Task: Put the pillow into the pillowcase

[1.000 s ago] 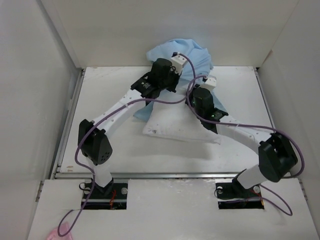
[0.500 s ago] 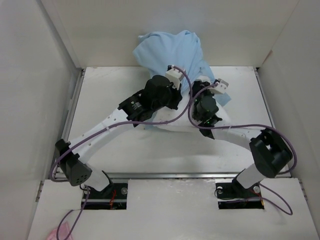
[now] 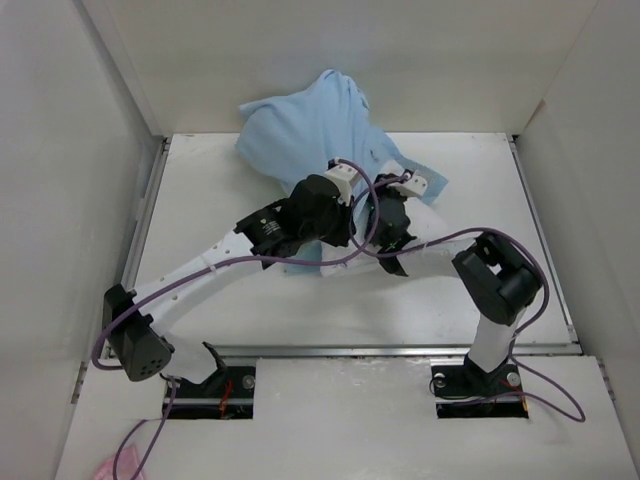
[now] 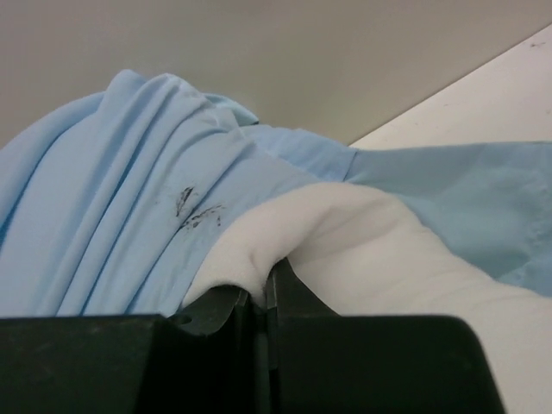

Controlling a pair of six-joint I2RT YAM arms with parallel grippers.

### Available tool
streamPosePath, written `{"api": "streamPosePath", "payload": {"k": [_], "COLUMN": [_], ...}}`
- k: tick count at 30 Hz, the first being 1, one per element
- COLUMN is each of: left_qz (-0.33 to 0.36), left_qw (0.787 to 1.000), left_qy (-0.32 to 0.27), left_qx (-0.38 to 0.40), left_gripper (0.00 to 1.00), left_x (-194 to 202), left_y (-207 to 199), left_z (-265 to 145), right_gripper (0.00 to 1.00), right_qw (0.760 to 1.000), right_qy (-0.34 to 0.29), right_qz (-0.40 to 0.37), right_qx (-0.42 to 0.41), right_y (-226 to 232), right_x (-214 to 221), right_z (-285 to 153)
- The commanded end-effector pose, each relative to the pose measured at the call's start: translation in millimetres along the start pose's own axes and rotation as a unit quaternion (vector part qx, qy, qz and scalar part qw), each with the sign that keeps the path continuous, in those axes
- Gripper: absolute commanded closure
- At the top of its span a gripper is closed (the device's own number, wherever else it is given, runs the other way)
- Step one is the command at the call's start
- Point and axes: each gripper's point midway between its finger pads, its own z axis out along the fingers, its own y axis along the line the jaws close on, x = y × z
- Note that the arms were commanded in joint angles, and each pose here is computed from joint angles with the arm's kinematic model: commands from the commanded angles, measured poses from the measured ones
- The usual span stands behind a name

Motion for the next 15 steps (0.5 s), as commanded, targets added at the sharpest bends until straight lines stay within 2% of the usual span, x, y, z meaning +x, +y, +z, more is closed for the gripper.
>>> {"api": "streamPosePath", "payload": {"k": [1, 2, 3, 4, 5, 7, 8, 12, 14, 15], "left_qz": [-0.047, -0.056, -0.064, -0.073, -0.08, -0.082, -0.084, -0.098, -0.105, -0.105], "left_qw": [0.994, 0.997, 0.997, 0.997, 0.996, 0.995, 0.993, 0.986, 0.984, 0.984], "left_qy": [0.051, 0.042, 0.04, 0.033, 0.028, 0.009, 0.011, -0.026, -0.036, -0.031], "left_qx": [0.081, 0.044, 0.013, -0.015, -0.036, -0.063, -0.083, -0.134, -0.14, -0.142], "left_gripper": [1.0, 1.0, 0.86, 0.39, 0.0, 0.0, 0.0, 0.0, 0.0, 0.0], "left_x": [29.6, 29.6, 30.1, 27.3, 25.9, 14.6, 16.4, 1.1, 2.0, 6.8], "left_y": [-36.7, -20.4, -7.6, 4.9, 14.1, 25.4, 35.4, 57.0, 66.2, 68.0], "left_z": [-26.9, -21.3, -16.4, -15.3, -11.7, -14.2, -15.4, -33.3, -38.2, -36.6], "right_gripper": [0.91, 0.79, 0.64, 0.31, 0.19, 0.0, 0.0, 0.0, 0.0, 0.0], "right_qw": [0.992, 0.994, 0.994, 0.989, 0.987, 0.976, 0.965, 0.936, 0.929, 0.933], "right_qy": [-0.057, -0.016, 0.009, 0.044, 0.086, 0.123, 0.153, 0.272, 0.292, 0.291], "right_qz": [0.108, 0.097, 0.087, 0.075, 0.043, 0.036, 0.028, -0.052, -0.079, -0.083], "right_qx": [-0.034, -0.044, -0.063, -0.117, -0.131, -0.174, -0.21, -0.217, -0.215, -0.195], "right_y": [31.1, 32.6, 37.2, 52.8, 48.0, 56.2, 62.3, 39.9, 27.1, 11.9], "right_x": [-68.0, -54.7, -46.3, -38.6, -20.4, -21.9, -20.8, -16.2, -21.7, -29.2], "right_z": [24.5, 19.7, 15.2, 10.2, 4.0, -6.9, -10.0, -20.1, -19.0, -10.6]}}
